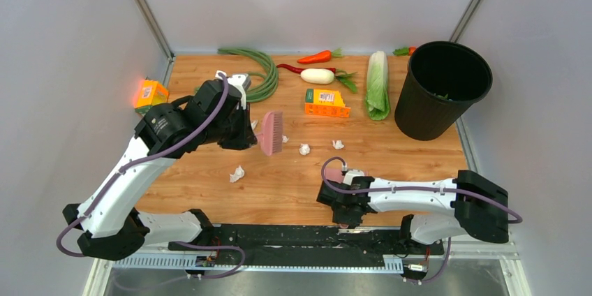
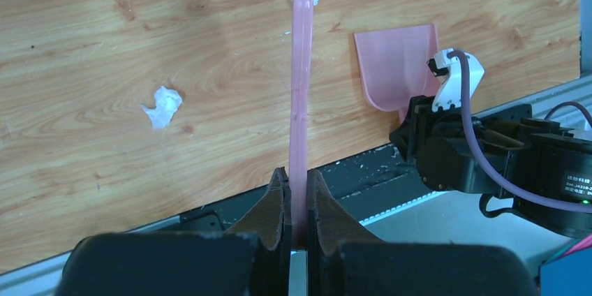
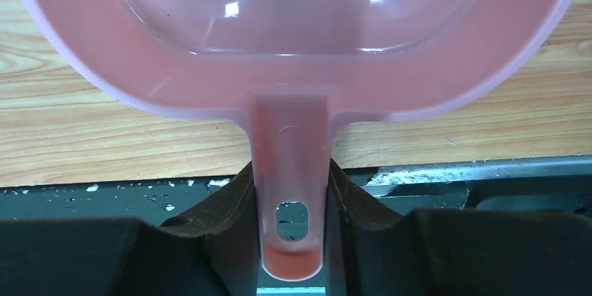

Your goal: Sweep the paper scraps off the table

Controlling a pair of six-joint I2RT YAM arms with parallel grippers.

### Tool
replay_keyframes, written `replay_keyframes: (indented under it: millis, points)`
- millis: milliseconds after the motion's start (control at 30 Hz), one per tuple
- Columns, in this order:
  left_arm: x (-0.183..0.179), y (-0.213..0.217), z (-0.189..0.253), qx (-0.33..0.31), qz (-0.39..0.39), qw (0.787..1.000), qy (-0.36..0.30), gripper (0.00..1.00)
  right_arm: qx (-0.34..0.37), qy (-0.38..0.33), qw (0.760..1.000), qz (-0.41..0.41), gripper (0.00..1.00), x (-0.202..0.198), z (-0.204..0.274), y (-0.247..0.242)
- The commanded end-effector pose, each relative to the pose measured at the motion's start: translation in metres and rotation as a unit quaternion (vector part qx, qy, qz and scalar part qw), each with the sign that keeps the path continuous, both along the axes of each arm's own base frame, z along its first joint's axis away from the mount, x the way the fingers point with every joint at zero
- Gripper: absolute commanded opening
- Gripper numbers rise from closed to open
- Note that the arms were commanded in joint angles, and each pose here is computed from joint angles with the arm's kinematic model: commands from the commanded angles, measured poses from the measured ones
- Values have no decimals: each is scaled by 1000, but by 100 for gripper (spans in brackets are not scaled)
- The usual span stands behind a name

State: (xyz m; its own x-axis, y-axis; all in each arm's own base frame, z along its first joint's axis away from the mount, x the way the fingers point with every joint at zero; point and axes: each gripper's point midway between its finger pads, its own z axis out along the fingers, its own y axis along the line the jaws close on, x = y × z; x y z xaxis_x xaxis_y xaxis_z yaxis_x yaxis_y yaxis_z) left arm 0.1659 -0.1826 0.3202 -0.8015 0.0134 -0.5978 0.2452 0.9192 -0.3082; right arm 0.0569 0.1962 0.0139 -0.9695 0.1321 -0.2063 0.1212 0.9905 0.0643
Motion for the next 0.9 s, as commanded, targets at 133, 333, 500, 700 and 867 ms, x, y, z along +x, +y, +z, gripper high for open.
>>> replay_keyframes:
  millis: [133, 333, 500, 700, 867]
  points:
    - [-40, 37, -25, 40, 29, 996, 79, 0, 0, -12, 1000, 10, 24, 6, 9, 9]
    - [-43, 41, -27, 44, 23, 996, 76, 0, -24, -11, 997, 79, 3, 10, 35, 16]
    - [-39, 27, -16, 30, -26, 998, 55, 0, 4, -11, 986, 168, 0, 8, 71, 36]
    - [-35, -9, -11, -16, -73, 995, 71, 0, 70, -55, 967, 238, 0, 14, 122, 64]
    - [-31, -36, -12, -78, -79, 991, 74, 0, 91, -81, 953, 279, 0, 19, 145, 75]
